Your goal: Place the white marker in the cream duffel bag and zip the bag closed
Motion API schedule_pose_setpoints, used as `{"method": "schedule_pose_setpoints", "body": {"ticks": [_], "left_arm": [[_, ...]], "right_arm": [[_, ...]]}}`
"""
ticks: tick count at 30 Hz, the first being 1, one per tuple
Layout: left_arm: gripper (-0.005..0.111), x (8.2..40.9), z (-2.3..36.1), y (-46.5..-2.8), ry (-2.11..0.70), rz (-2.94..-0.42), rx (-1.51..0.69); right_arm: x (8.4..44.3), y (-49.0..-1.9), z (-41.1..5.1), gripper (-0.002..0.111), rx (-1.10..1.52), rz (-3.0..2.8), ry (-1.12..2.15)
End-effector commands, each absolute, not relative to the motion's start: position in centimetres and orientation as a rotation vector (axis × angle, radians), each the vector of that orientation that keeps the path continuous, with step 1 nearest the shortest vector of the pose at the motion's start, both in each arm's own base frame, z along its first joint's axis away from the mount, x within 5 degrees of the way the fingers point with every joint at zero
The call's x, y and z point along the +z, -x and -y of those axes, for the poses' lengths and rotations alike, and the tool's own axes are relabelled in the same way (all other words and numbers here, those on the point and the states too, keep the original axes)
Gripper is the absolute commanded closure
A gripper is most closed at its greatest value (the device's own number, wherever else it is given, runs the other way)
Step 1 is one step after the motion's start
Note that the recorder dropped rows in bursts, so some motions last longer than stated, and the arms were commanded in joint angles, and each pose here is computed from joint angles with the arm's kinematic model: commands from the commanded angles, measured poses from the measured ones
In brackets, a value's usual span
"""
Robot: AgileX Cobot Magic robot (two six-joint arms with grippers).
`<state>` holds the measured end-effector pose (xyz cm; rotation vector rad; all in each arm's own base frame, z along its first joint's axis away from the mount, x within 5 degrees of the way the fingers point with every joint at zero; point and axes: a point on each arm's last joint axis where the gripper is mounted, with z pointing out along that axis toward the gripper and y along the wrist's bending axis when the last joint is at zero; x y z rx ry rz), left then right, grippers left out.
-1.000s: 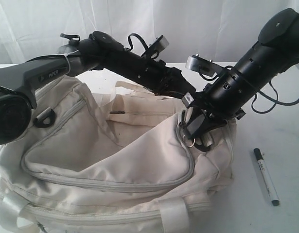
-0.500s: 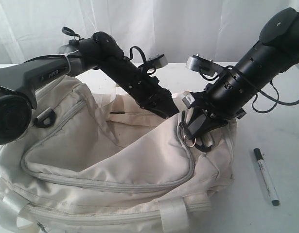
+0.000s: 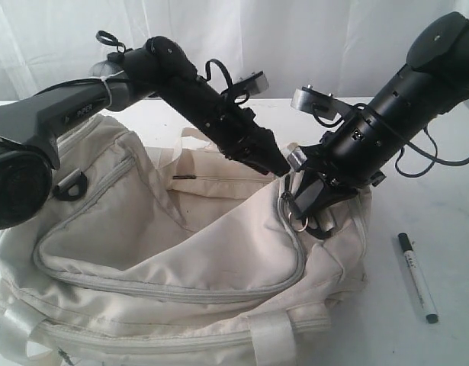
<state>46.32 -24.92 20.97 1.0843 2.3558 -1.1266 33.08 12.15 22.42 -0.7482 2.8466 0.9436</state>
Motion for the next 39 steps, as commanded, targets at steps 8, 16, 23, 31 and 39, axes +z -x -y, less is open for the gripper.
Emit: {"method": "schedule_pose_setpoints", "body": {"ticks": [8, 16, 23, 31, 39], "left_arm": [[0.047, 23.4, 25.6, -45.1, -1.181, -2.281, -1.279], [0.047, 21.7, 27.5, -43.9, -1.332, -2.341, -1.114], [0.059, 21.2, 27.9, -43.9, -1.34, -2.339, -1.109], [0.107, 21.4, 28.3, -45.5, -1.232, -2.221, -1.0], [0.107, 21.4, 28.4, -45.5, -1.227, -2.217, -1.013]], "right_arm": [[22.7, -32.7, -12.2, 0.108, 0.957, -2.84, 0.785], [22.7, -32.7, -12.2, 0.108, 0.957, -2.84, 0.785], [22.7, -32.7, -12.2, 0.108, 0.955, -2.829, 0.807], [22.7, -32.7, -12.2, 0.108, 0.954, -2.827, 0.812], [22.8, -32.7, -12.2, 0.108, 0.962, -2.825, 0.805]]}}
